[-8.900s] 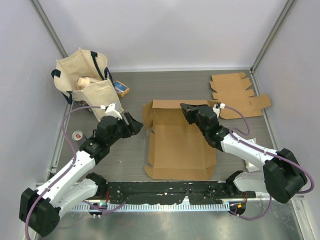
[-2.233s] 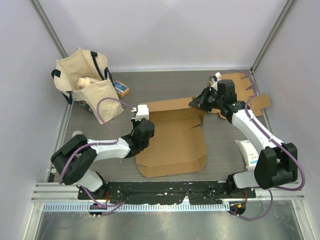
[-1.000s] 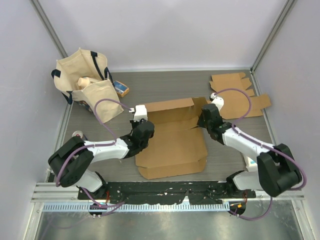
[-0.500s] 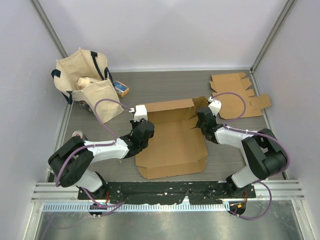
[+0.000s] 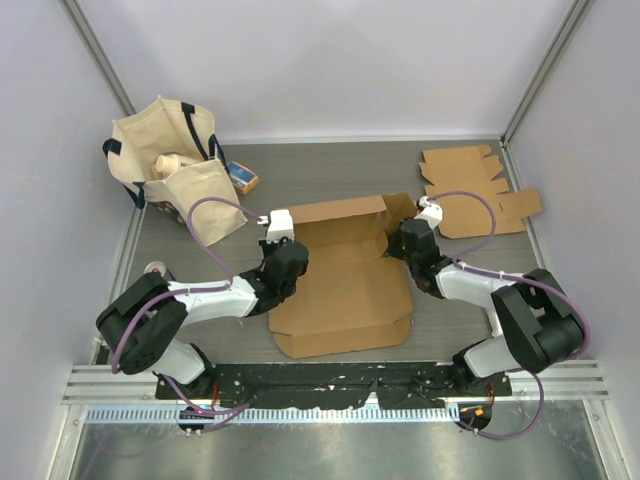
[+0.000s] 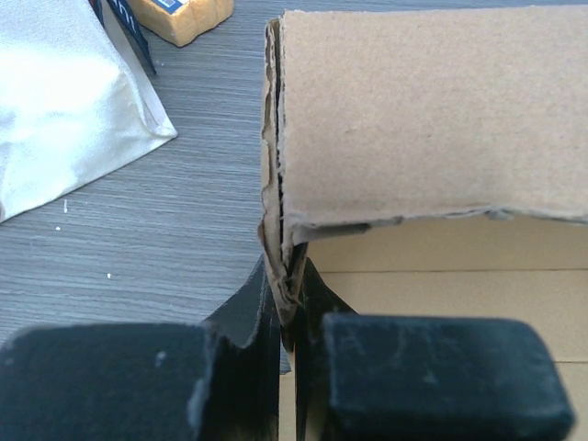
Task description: Fold the paper box
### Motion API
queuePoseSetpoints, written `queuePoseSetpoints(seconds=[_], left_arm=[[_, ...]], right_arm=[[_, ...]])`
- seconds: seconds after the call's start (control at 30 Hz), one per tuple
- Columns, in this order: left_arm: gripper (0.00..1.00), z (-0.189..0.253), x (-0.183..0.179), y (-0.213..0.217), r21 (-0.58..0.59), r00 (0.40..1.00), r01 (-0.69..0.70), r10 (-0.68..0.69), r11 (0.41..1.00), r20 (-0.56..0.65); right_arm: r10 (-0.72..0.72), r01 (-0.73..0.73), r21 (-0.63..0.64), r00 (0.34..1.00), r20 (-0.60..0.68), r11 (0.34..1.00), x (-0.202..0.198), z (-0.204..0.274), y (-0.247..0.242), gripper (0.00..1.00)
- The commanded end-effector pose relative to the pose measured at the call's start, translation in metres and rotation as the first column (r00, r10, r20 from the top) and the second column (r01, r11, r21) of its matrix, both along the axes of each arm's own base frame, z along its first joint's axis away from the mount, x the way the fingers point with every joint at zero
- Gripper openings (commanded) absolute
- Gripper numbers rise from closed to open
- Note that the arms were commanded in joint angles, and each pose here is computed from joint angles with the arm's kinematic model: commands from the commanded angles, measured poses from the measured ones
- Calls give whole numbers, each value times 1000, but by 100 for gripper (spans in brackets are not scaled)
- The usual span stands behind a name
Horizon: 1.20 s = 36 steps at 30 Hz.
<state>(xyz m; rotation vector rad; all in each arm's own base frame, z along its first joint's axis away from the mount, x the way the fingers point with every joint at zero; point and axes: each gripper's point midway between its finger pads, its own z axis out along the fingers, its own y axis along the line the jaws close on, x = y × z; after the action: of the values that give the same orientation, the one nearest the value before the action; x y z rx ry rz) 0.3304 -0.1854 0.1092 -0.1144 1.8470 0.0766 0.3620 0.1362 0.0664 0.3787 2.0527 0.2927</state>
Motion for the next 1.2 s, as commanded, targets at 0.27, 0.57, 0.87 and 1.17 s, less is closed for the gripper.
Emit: queuePoseSetpoints(seconds=[0.27,0.57,0.87,1.17], left_arm=[[0,10,2,-7,-43,1000,1,-1,999,14],[0,7,1,-5,-41,1000,-3,3,999,10],[0,3,1,-2,-32,1000,-17,18,999,10],[0,3,2,-4,-34,1000,-10,10,999,8]], right_arm=[[183,-173,186,982,-40,967,-17,-18,47,2],[154,-141,110,980,-123,984,-27,-42,33,2],[158,-145,93,976,-153,985,-62,2,15,13],[-57,83,129,979,-194,988,-86,-40,-26,7]])
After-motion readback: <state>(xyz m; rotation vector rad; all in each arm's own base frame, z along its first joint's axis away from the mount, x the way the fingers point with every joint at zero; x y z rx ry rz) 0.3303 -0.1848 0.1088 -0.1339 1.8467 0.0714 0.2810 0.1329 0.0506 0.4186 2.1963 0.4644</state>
